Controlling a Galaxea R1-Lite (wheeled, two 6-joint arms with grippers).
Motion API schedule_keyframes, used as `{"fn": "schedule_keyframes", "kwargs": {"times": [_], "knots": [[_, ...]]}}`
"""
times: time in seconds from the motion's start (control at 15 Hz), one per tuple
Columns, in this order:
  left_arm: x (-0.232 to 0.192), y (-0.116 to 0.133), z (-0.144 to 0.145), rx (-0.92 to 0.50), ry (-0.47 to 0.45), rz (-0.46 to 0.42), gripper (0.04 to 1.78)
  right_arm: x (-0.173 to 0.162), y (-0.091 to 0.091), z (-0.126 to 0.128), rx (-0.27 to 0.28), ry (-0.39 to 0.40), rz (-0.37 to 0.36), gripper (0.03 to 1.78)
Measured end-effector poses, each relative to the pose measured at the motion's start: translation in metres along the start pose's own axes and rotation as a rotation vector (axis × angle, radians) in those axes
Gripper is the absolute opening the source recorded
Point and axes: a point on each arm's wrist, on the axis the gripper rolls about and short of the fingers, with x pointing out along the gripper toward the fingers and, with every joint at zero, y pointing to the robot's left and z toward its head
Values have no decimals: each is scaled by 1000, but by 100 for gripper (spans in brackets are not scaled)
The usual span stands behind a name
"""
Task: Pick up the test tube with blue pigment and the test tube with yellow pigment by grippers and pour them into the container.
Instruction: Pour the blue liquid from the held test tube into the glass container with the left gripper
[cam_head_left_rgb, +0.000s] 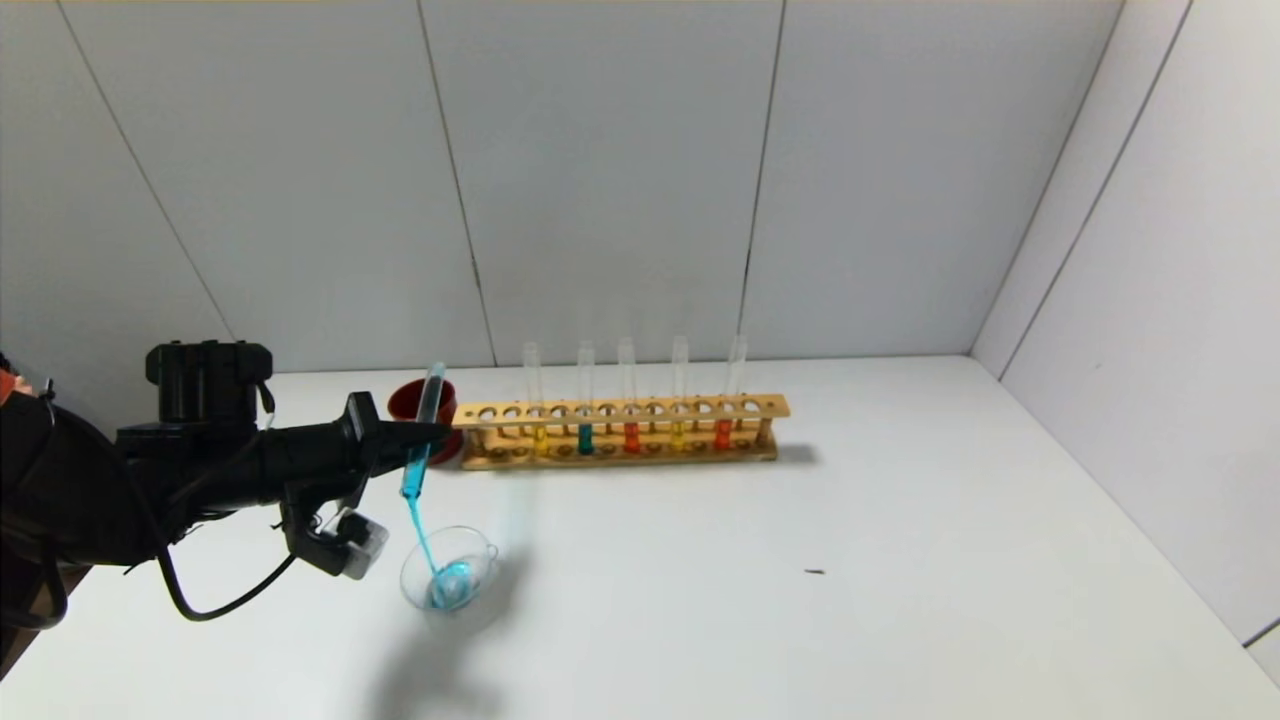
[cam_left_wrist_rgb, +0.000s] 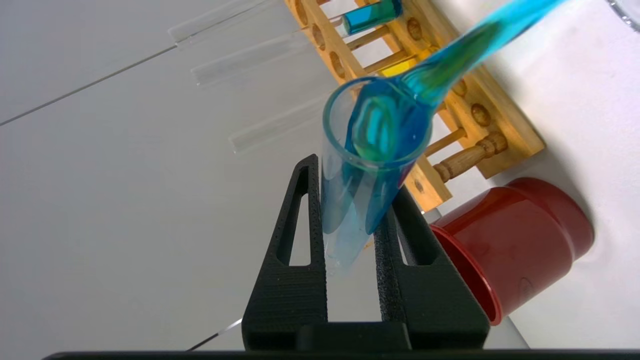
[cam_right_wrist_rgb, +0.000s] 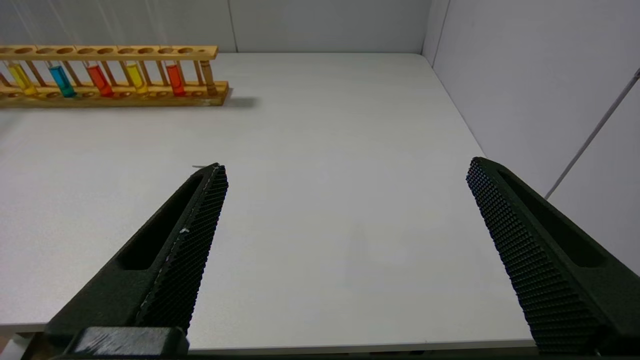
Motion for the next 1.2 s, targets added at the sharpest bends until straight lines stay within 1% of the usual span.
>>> {"fn": "schedule_keyframes", "kwargs": {"times": [0.6, 0.87, 1.2], "knots": [[0, 0, 0, 8, 0, 1, 32, 0, 0, 0, 0, 0, -1, 175], [-1, 7, -4, 76, 37, 56, 32, 0, 0, 0, 0, 0, 0, 175], [-3, 6, 0, 100, 51, 71, 32, 0, 0, 0, 0, 0, -1, 175]]}}
